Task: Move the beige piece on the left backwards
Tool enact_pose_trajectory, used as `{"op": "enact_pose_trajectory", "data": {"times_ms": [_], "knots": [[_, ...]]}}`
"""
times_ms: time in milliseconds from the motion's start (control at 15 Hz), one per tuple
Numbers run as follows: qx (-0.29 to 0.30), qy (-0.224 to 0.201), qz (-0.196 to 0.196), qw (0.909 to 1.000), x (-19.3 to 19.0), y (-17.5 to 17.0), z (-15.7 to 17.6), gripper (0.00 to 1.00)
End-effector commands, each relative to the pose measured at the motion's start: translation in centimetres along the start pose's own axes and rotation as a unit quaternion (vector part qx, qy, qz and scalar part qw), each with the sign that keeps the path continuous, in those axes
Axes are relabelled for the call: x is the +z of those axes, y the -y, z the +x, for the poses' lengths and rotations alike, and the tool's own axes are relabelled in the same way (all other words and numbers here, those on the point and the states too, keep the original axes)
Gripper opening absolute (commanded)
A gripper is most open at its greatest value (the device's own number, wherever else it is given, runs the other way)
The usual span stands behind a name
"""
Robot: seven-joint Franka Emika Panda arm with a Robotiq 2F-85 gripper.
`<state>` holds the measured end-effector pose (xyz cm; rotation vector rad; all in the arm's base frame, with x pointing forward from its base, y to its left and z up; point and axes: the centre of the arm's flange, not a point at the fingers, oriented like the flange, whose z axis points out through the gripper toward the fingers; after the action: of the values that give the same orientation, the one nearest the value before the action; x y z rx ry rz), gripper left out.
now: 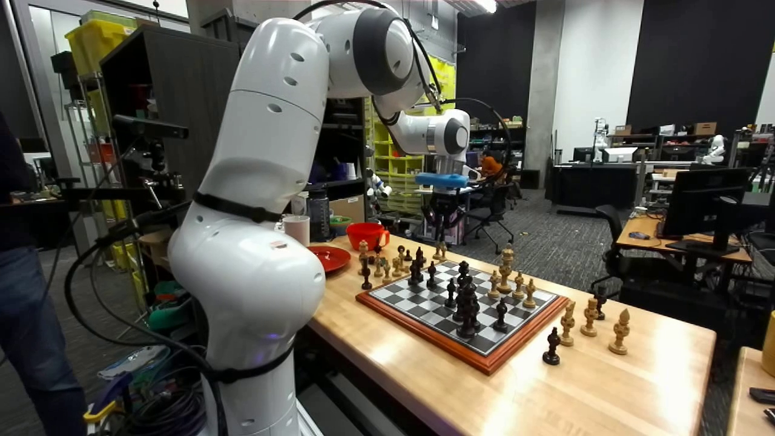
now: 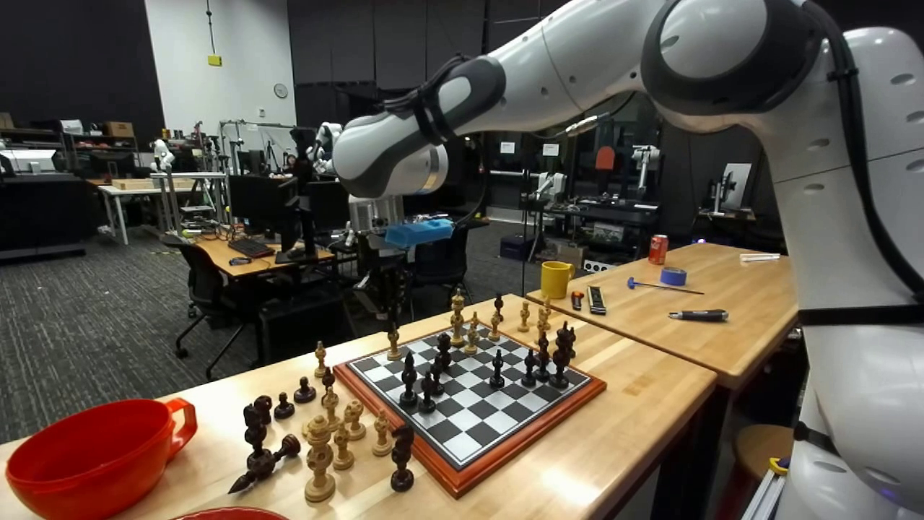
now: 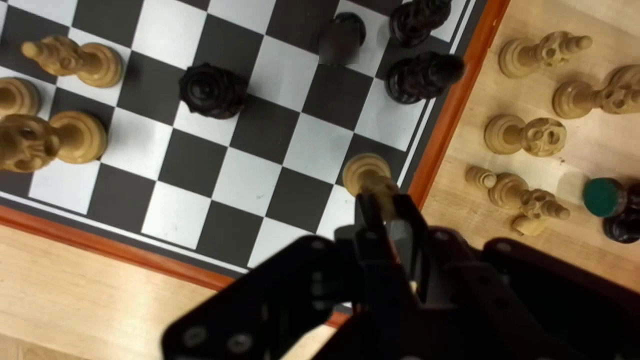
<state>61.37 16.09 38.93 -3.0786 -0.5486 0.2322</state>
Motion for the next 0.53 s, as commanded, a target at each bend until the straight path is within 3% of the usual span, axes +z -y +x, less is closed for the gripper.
{"op": "enact_pose_trajectory", "data": {"times_ms": [0, 467], "knots": [[-0.004, 0.006, 0.011, 0.9999, 0.6, 1.1, -2.7, 0.03], [-0.013, -0.005, 0.016, 0.9998, 2.7, 2.1, -2.7, 0.03]]}}
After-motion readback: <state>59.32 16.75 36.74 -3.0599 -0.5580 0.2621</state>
